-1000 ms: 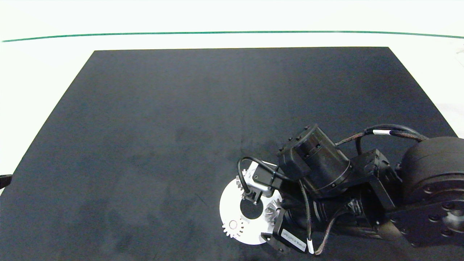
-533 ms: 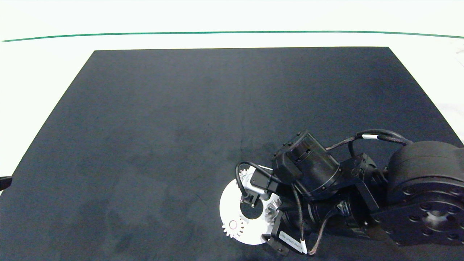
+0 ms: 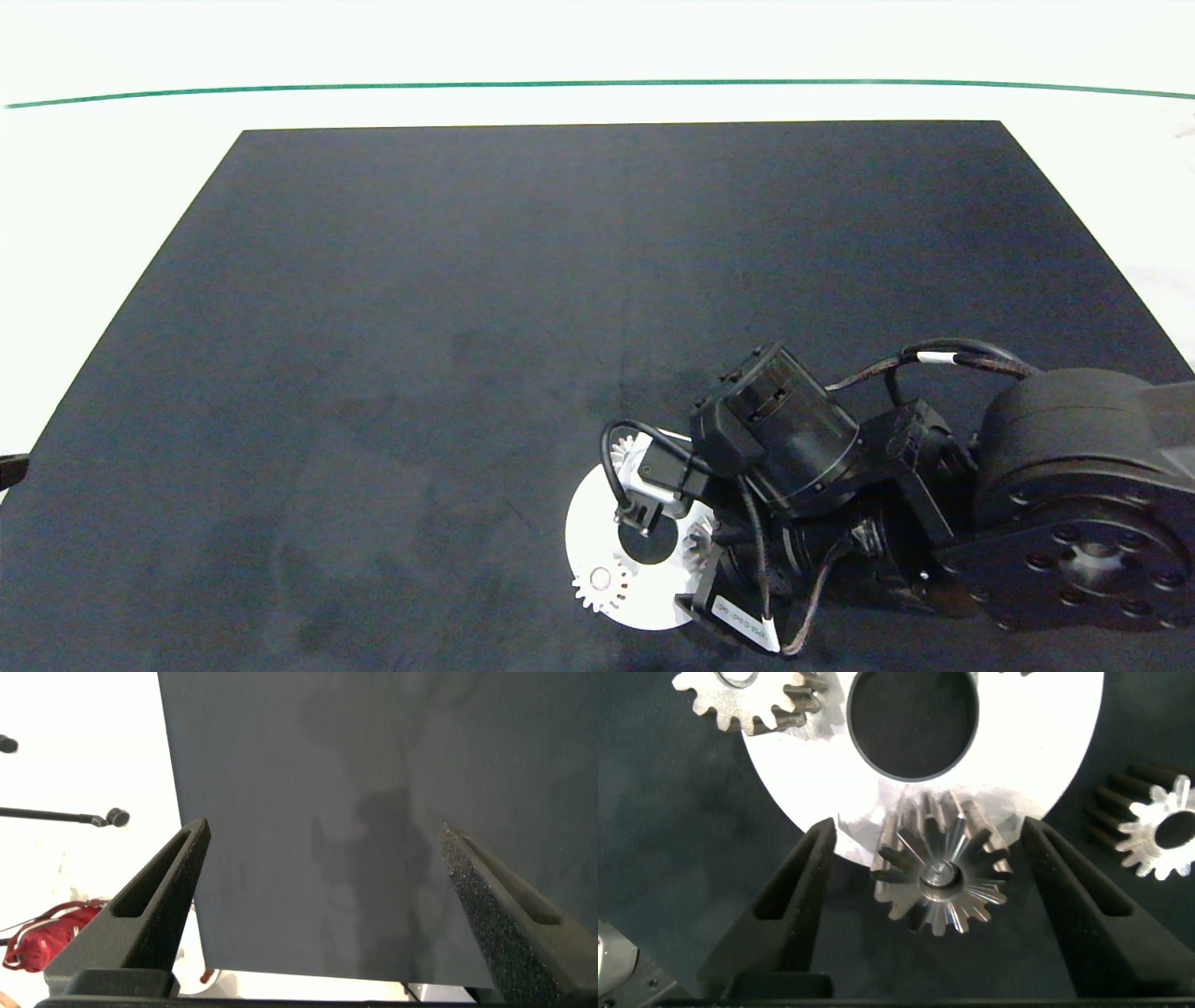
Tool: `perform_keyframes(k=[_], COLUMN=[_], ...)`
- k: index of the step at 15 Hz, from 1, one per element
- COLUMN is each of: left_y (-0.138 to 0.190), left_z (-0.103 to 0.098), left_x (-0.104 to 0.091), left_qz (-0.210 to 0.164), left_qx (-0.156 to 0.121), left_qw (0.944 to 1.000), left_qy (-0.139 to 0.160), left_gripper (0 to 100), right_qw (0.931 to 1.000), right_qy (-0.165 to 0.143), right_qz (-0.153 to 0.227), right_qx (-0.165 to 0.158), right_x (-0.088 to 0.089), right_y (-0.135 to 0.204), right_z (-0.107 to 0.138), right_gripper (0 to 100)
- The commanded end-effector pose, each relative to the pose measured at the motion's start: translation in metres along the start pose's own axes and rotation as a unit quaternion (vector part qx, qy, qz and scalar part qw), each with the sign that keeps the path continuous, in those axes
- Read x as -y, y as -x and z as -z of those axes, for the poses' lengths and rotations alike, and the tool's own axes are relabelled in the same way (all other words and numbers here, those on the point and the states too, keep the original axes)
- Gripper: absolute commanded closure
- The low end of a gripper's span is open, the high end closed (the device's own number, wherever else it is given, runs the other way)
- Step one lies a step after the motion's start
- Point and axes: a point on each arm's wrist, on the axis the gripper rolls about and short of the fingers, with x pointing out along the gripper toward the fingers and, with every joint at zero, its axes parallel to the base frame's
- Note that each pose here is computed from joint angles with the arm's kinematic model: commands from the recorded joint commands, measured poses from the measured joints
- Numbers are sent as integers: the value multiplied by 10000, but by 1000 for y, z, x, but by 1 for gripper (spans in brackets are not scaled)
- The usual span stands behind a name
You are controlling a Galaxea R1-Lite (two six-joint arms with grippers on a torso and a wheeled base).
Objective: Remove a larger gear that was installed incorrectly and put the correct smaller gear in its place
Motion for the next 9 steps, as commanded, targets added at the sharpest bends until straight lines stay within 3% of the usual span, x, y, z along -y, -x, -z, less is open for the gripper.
perform_keyframes(k=[1, 9], left_y=[1, 1], left_z=[0, 0], left_x=[0, 0], left_qz=[-13, -11], left_qx=[5, -2], left_qw=[10000, 10000], left_qy=[-2, -3], left_gripper=[0, 0], right_qw=[9999, 9998], right_qy=[29, 64], right_qz=[136, 155], right_qx=[-60, -87], right_x=[0, 0], right_y=[0, 1], right_z=[0, 1], right_gripper=[27, 42])
